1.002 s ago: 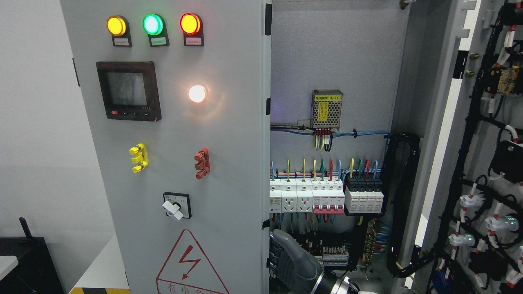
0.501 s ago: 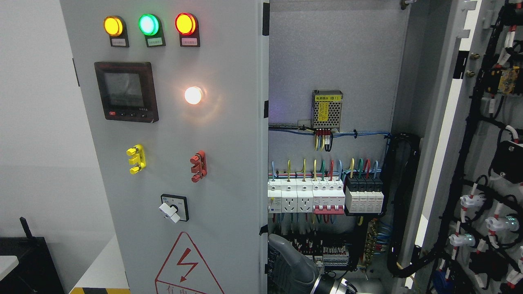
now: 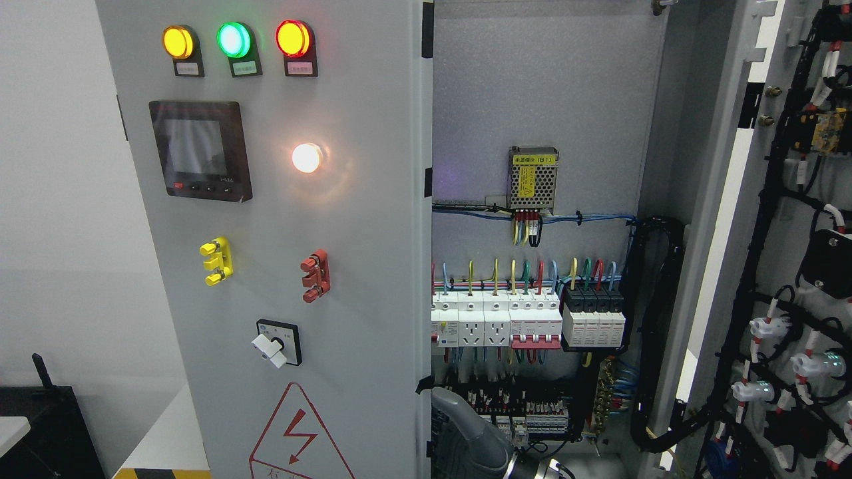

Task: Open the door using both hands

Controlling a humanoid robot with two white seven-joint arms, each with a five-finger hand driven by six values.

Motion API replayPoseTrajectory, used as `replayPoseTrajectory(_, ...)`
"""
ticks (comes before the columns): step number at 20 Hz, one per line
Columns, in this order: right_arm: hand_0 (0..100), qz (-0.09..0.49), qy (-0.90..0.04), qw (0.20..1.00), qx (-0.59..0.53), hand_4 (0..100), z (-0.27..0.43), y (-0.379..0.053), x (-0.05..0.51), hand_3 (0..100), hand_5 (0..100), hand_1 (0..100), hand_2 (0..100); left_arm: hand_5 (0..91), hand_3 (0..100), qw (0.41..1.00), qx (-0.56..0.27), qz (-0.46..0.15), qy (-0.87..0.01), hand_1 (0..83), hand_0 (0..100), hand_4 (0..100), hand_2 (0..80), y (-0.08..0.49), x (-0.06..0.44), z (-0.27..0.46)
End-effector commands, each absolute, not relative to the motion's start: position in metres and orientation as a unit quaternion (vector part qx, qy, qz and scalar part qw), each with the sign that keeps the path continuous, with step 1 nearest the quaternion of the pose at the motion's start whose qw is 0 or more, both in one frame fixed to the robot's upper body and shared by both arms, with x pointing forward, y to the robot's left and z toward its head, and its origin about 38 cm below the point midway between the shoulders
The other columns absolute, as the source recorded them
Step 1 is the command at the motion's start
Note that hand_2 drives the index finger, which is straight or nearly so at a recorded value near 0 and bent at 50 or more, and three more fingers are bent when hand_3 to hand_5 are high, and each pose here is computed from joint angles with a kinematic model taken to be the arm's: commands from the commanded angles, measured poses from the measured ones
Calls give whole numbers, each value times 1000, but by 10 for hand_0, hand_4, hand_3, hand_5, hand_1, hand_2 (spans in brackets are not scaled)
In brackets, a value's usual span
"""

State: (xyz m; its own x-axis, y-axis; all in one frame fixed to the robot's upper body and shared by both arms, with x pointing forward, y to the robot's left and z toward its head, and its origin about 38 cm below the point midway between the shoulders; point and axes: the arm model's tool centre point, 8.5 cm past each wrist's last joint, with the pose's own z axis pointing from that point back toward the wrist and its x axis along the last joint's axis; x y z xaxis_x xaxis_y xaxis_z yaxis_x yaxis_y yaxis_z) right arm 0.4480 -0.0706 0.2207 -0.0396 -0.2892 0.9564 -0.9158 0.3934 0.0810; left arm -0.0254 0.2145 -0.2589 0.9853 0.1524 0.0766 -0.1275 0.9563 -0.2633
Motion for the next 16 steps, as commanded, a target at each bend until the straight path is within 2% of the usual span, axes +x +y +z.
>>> replayPoseTrajectory(1,379,317,-645,500,484,0,224,-55,432,0,0,0,0,0,0,988,-129,71,-48,0,0,0,0,215,-25,-259)
replayPoseTrajectory(16,379,348,-629,471,511,0,226,-30,398,0,0,0,0,0,0,988,-130,72,-48,0,0,0,0,215,-25,-259)
